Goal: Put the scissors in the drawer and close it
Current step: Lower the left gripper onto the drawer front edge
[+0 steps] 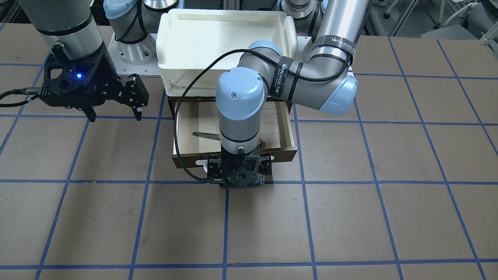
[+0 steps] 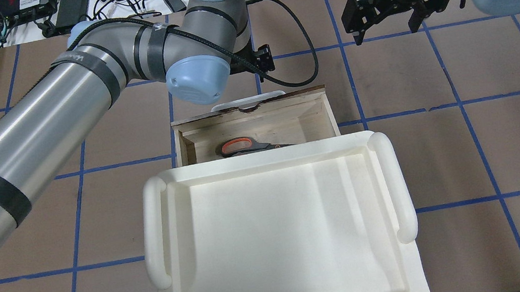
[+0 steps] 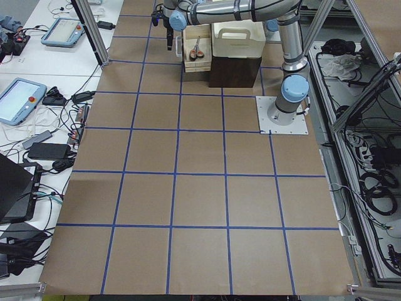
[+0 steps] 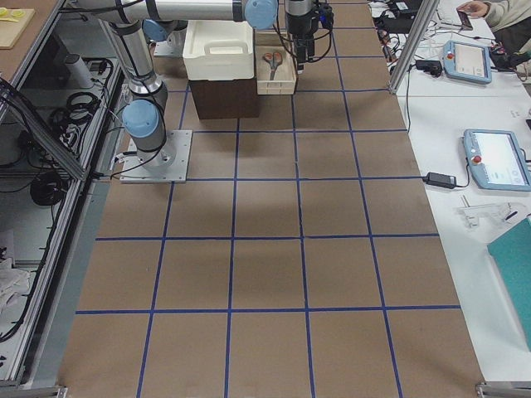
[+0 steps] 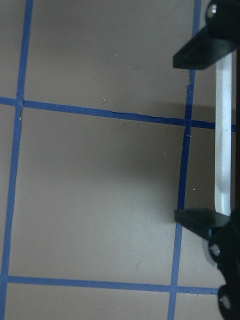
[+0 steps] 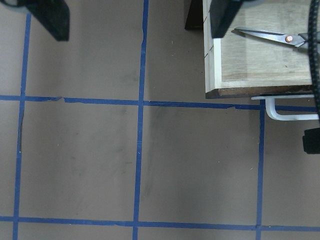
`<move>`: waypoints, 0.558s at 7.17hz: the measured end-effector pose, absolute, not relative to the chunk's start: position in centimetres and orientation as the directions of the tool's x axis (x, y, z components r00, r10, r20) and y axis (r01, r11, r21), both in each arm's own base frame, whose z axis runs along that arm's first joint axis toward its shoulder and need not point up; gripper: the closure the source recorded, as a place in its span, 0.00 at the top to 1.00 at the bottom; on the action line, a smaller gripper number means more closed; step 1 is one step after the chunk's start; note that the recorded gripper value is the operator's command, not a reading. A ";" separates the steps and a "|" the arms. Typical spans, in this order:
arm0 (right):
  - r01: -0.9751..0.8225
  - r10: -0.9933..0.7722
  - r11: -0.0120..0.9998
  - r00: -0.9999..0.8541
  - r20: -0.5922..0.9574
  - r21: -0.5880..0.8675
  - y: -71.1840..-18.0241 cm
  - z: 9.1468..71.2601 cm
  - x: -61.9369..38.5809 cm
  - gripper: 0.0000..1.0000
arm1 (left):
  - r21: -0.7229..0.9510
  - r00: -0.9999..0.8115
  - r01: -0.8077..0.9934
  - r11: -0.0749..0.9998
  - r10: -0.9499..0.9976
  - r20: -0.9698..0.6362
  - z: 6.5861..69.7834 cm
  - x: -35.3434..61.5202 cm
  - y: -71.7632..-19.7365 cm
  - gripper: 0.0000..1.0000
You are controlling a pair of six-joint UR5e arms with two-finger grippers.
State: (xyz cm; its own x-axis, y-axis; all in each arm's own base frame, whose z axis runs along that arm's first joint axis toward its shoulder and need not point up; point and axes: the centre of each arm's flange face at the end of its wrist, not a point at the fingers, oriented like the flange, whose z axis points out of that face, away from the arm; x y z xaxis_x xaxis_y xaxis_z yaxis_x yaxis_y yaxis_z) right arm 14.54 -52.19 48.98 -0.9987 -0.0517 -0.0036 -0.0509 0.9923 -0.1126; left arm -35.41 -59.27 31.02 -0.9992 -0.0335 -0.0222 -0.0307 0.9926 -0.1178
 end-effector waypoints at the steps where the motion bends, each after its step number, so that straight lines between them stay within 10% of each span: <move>1: -0.050 -0.051 0.992 -0.999 -0.006 -0.113 -52.2 49.0 14.5 1.00 | -0.101 -1.000 0.001 0.995 -0.002 -0.026 29.9 -35.9 -59.3 1.00; 4: -0.047 -0.048 0.993 -0.999 -0.010 -0.112 -52.2 49.0 14.5 1.00 | -0.050 -0.999 0.040 0.998 0.039 -0.007 28.4 -36.4 -59.0 1.00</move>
